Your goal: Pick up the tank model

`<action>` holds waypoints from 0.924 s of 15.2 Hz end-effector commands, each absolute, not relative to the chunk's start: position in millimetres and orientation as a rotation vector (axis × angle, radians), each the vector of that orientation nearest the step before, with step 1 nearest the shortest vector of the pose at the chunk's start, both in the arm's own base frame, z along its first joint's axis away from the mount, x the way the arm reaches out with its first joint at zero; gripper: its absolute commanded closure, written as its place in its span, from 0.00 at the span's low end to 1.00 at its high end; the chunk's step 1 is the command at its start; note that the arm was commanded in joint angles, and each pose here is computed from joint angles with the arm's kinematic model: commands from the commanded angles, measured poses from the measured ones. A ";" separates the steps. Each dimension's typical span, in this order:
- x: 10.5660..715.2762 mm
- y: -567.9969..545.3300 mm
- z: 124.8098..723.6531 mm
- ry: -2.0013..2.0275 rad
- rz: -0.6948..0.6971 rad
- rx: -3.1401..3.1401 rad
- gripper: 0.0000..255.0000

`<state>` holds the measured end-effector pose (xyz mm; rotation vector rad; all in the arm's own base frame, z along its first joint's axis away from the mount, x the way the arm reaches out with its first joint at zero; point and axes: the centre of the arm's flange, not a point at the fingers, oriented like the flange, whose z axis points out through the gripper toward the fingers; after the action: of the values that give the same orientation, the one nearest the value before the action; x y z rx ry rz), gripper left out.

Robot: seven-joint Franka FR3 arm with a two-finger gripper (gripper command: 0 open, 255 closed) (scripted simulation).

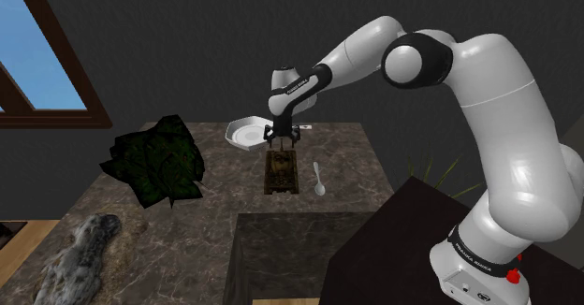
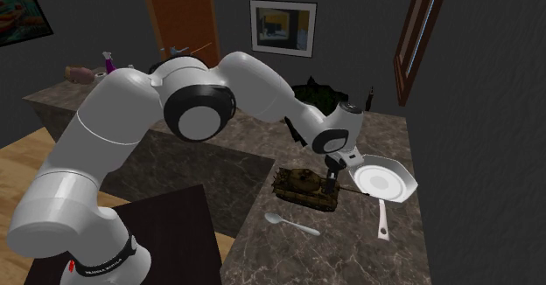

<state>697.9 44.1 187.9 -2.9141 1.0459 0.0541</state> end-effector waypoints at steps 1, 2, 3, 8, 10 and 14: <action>697.9 44.8 184.5 1.046 0.053 -2.914 0.00; 697.8 44.4 184.7 1.046 0.053 -2.914 1.00; 697.7 44.2 184.9 1.046 0.053 -2.914 1.00; 697.8 44.2 185.0 1.046 0.053 -2.914 1.00; 697.9 44.1 185.0 1.046 0.053 -2.914 1.00; 697.9 44.8 200.3 1.046 0.053 -2.914 1.00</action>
<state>697.4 44.3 195.3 -2.9147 1.0457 0.0562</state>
